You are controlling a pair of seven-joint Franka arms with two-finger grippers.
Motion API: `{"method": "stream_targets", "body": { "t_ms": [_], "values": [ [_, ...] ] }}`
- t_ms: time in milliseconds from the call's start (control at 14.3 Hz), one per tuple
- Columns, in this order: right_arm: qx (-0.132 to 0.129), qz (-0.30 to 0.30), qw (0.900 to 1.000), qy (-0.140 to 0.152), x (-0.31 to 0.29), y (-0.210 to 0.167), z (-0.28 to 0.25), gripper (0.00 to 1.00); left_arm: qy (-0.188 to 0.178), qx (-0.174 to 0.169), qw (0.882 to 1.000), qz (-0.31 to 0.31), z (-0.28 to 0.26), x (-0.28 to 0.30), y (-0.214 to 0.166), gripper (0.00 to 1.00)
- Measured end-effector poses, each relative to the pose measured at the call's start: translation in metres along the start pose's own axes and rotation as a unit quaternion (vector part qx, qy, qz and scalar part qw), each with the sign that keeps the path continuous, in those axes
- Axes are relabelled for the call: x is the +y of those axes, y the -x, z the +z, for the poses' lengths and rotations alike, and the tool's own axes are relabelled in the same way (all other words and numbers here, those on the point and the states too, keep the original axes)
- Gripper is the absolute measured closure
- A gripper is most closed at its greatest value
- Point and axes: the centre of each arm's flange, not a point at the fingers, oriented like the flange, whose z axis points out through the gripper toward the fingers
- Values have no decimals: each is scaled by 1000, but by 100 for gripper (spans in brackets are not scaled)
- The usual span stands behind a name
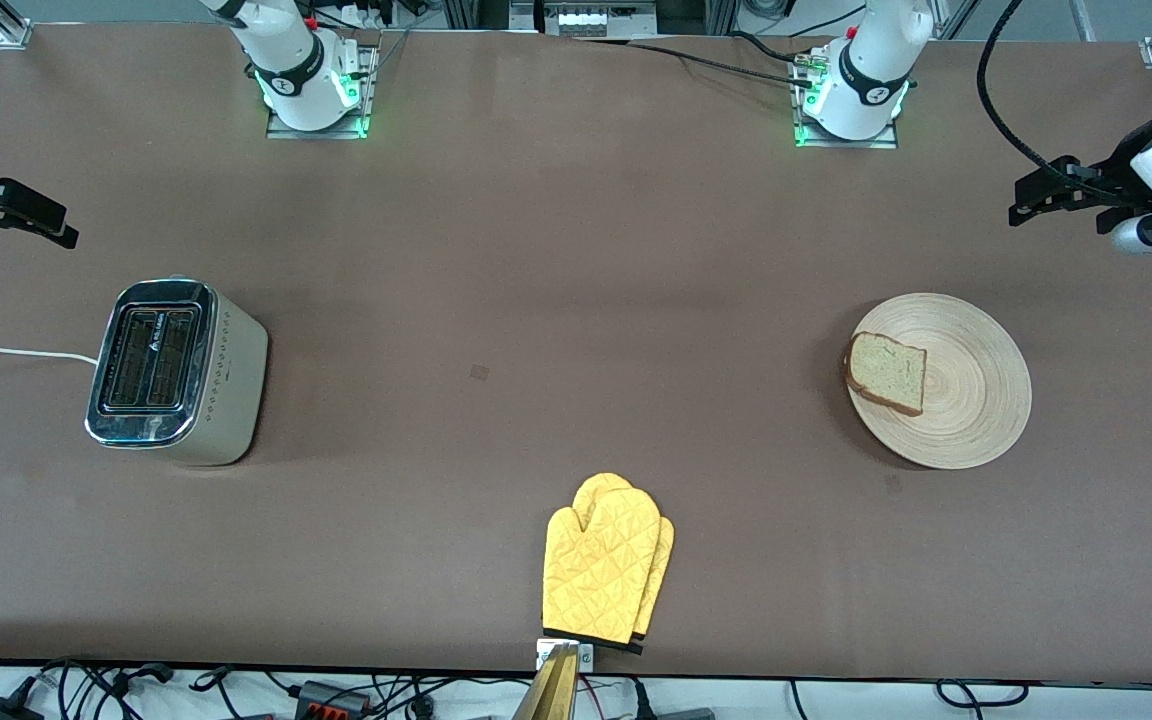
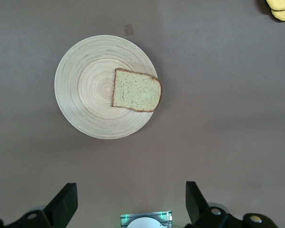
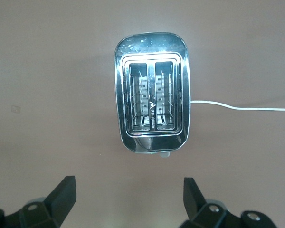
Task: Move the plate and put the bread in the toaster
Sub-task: 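Reach the left gripper toward the rim of the wooden plate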
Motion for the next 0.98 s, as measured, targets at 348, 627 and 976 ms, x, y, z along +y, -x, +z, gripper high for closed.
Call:
{"method": "stream_targets", "body": {
  "t_ms": [348,627,976],
  "values": [
    [-1,-1,1000,0,-1,0,1,0,0,0,1000,-1,0,-1,0,0],
    [-1,-1,1000,0,-1,0,0,0,3,-17,1000,-6,17,-7,-12,0],
    [-7,2,1000,0,1,2,1,0,54,-59,997,-12,77,-94,-44,0]
  ]
}}
